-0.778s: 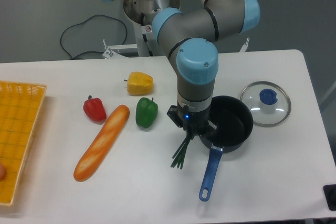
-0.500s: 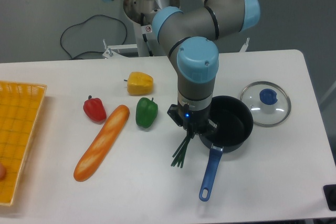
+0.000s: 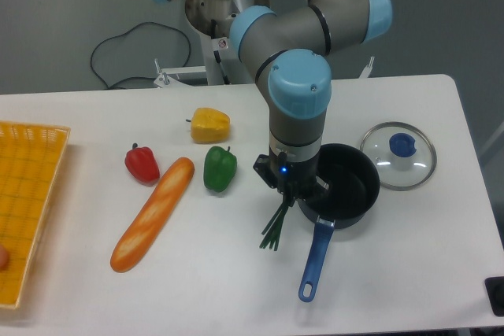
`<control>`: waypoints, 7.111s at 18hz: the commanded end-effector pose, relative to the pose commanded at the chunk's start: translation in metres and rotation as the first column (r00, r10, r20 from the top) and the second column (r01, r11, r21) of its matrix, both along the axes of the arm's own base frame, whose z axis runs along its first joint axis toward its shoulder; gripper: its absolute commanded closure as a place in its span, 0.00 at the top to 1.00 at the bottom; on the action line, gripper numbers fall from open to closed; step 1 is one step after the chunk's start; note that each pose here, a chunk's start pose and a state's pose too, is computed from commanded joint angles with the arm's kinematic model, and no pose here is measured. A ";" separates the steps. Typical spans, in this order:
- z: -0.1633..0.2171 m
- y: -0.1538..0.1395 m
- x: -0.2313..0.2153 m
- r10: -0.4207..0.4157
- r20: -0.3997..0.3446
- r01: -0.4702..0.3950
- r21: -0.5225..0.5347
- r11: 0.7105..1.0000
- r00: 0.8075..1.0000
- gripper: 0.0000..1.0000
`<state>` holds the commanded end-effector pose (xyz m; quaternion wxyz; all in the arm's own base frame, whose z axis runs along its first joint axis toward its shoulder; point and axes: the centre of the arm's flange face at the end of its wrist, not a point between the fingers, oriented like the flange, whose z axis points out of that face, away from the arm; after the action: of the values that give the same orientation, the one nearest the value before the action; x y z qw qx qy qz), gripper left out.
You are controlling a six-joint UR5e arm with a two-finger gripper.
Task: Place the green onion in the pot
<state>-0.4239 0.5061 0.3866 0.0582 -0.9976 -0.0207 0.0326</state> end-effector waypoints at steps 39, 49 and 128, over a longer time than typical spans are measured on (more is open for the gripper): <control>0.066 -0.046 -0.060 0.044 -0.070 -0.024 0.266 0.964 0.997 0.09; 0.070 -0.048 -0.071 0.044 -0.063 -0.019 0.347 0.938 0.997 0.09; -0.034 -0.066 -0.102 -0.166 0.033 0.128 0.495 0.859 0.986 0.10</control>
<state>-0.5256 0.4400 0.3524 0.3111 -0.9492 0.0457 -0.0153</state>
